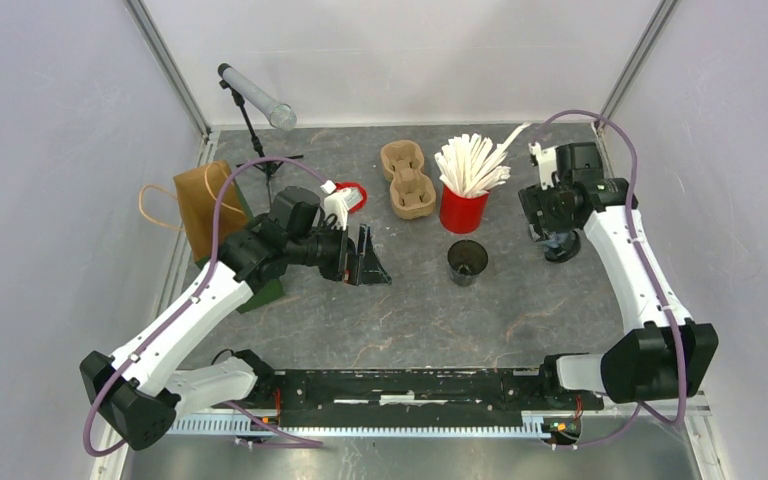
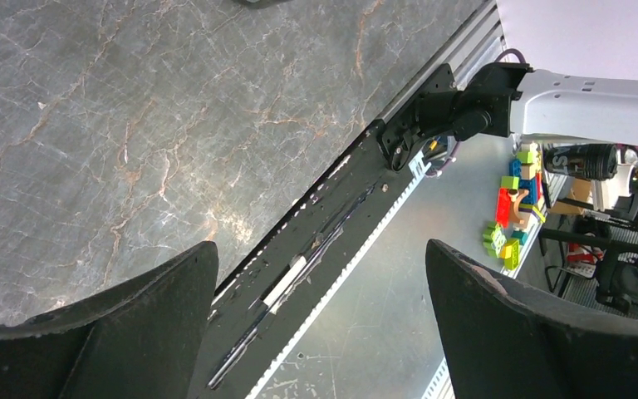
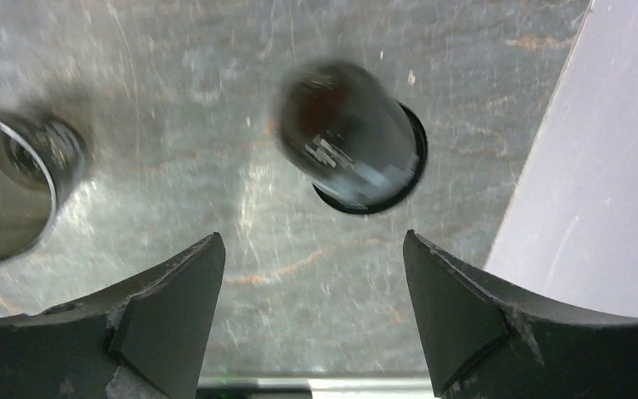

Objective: Pack the takeout coffee

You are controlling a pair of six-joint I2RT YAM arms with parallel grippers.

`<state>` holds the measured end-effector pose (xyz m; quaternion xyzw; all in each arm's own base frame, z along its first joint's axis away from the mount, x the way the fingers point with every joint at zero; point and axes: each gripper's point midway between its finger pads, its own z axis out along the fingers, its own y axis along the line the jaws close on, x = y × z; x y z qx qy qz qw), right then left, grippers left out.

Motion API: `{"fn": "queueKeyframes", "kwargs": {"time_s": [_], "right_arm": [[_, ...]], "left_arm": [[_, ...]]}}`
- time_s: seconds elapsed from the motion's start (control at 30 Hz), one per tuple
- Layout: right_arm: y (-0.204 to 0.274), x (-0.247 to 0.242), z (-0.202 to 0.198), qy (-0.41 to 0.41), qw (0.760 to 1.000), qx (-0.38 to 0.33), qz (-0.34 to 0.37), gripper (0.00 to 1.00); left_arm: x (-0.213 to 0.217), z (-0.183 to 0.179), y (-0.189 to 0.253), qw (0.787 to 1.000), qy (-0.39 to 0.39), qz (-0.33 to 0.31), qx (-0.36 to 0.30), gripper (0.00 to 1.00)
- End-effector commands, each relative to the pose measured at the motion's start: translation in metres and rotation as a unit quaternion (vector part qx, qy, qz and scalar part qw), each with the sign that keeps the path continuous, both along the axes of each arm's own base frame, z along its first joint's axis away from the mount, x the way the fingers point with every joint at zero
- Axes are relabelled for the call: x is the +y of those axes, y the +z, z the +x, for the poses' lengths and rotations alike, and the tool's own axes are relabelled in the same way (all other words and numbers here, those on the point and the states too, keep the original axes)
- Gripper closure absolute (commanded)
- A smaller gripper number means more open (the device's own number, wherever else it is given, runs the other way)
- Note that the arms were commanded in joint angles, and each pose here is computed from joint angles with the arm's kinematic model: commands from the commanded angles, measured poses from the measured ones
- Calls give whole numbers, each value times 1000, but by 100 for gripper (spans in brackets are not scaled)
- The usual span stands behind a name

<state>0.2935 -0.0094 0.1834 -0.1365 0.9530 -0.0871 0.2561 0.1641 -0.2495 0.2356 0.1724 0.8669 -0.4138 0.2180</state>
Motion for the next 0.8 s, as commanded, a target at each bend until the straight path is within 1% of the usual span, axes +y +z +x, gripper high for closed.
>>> {"fn": "queueKeyframes", "kwargs": {"time_s": [0.0,0.07,0.1,0.17,0.2,0.27,0.33,0.4,0.5,0.57,0.67,0.77], "right_arm": [[16,-1,40,-25,993,-95,64,14],[13,-17,47,-72,986,-119,88,15],[10,-25,49,-93,984,-127,86,15],[10,-51,54,-160,972,-154,72,14],[9,-68,53,-211,959,-177,74,14],[9,-90,51,-273,931,-223,91,15],[9,-101,49,-302,912,-259,103,15],[10,-112,45,-321,903,-272,89,15],[11,-126,40,-346,900,-258,55,16],[9,-137,32,-364,904,-224,16,16],[0,-154,14,-399,900,-169,-40,14],[-13,-160,1,-456,873,-169,-42,13]], "left_arm": [[-3,12,11,999,-10,1,-46,0],[-2,14,11,999,-6,6,-51,0],[-1,15,10,998,-5,8,-55,0],[1,17,9,998,0,13,-61,0],[2,19,8,998,2,16,-64,0],[3,21,7,997,4,22,-71,0],[5,24,6,997,8,29,-78,0],[8,28,2,996,14,39,-84,0],[10,31,-7,994,15,51,-92,0],[12,33,-13,993,16,63,-94,0],[12,33,-17,994,15,67,-86,0],[10,31,-20,995,9,65,-79,0]]}}
